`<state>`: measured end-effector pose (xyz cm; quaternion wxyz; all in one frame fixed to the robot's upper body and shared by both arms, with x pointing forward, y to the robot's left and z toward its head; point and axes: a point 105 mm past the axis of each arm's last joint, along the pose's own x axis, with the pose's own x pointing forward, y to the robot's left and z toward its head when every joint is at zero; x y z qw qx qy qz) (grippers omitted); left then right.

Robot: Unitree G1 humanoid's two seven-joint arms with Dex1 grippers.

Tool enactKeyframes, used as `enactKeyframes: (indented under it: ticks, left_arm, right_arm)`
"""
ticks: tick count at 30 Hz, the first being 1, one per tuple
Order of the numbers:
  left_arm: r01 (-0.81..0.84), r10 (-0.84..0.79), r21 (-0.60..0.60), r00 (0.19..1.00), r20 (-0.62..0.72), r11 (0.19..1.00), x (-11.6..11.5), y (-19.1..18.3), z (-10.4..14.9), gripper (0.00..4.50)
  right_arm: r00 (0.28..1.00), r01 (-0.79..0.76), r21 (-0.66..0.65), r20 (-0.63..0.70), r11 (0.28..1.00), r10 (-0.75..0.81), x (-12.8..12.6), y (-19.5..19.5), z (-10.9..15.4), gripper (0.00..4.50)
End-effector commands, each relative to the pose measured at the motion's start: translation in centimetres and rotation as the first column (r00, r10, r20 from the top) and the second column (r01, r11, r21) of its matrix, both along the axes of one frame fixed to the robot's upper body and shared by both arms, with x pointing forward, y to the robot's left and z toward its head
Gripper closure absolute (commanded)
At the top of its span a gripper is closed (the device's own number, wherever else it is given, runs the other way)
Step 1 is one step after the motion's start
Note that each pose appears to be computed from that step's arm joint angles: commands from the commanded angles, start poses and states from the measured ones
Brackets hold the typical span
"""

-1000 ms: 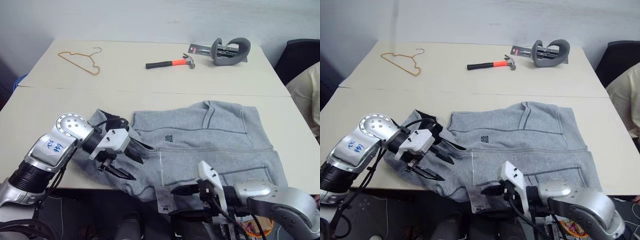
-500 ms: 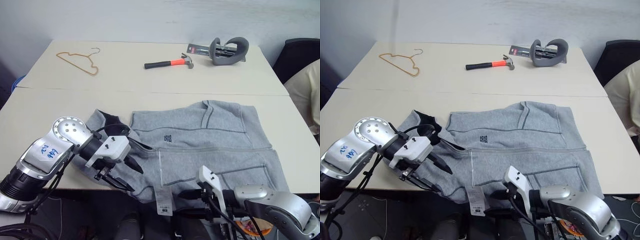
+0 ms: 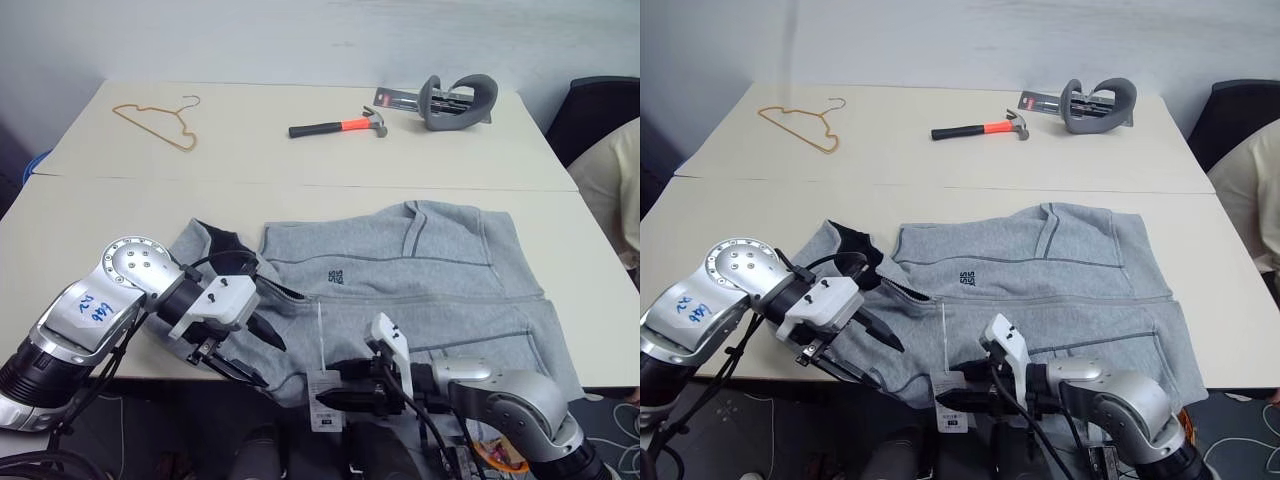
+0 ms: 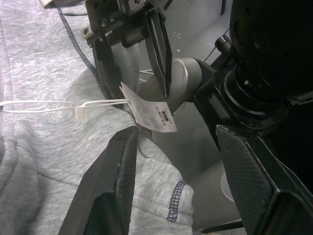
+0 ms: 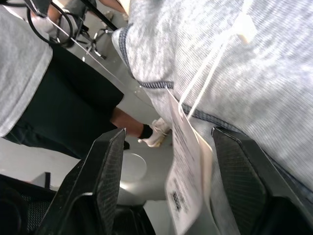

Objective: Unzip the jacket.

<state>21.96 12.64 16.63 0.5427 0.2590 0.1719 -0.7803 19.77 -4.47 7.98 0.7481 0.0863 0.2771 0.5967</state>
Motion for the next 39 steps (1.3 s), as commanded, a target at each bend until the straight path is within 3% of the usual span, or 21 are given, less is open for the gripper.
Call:
enactKeyframes:
  ticks: [1,6,7,10,15,21,28,34,39]
  left_arm:
    - [0.024,-0.024,-0.004,0.999,0.025,1.000,-0.3,0.1,0.7,1.84]
    - [0.012,-0.012,-0.018,0.999,0.038,1.000,0.0,-0.1,0.7,1.84]
    - [0.007,-0.005,-0.027,0.999,0.050,1.000,0.3,-0.2,0.7,1.84]
    - [-0.017,0.025,-0.075,0.994,0.103,0.997,1.4,-0.8,1.0,1.84]
    - [-0.102,0.149,-0.224,0.968,0.204,0.969,5.5,-2.4,2.8,1.84]
    - [-0.143,0.199,-0.204,0.938,0.285,0.968,9.1,-1.8,2.4,1.84]
    - [-0.138,0.172,-0.137,0.945,0.279,0.981,10.2,-1.3,-0.6,1.84]
    - [-0.157,0.183,-0.109,0.941,0.283,0.981,11.1,-1.6,-3.5,1.84]
    - [-0.159,0.226,-0.299,0.952,0.205,0.941,11.3,-3.4,0.7,1.84]
  right_arm:
    - [1.000,-0.014,0.022,-0.026,1.000,0.015,-0.4,0.7,-0.1,2.75]
    - [0.999,-0.014,0.024,-0.032,1.000,0.015,-0.4,0.2,0.3,4.43]
    - [0.999,-0.013,0.024,-0.031,1.000,0.014,-0.4,0.0,0.5,4.48]
    - [1.000,-0.016,0.025,-0.025,1.000,0.017,-0.5,-0.5,1.2,4.48]
    - [1.000,-0.001,0.065,0.015,0.998,0.000,-0.1,-1.4,4.0,4.48]
    - [0.991,0.036,-0.022,0.133,0.999,-0.033,1.4,-2.9,6.0,4.48]
    - [0.938,0.177,-0.252,0.336,0.951,-0.085,5.9,-6.4,6.2,4.48]
    - [0.879,0.249,-0.327,0.471,0.912,-0.071,8.2,-7.8,6.8,4.48]
    - [0.875,0.254,-0.313,0.478,0.915,-0.079,8.3,-7.9,7.0,4.48]
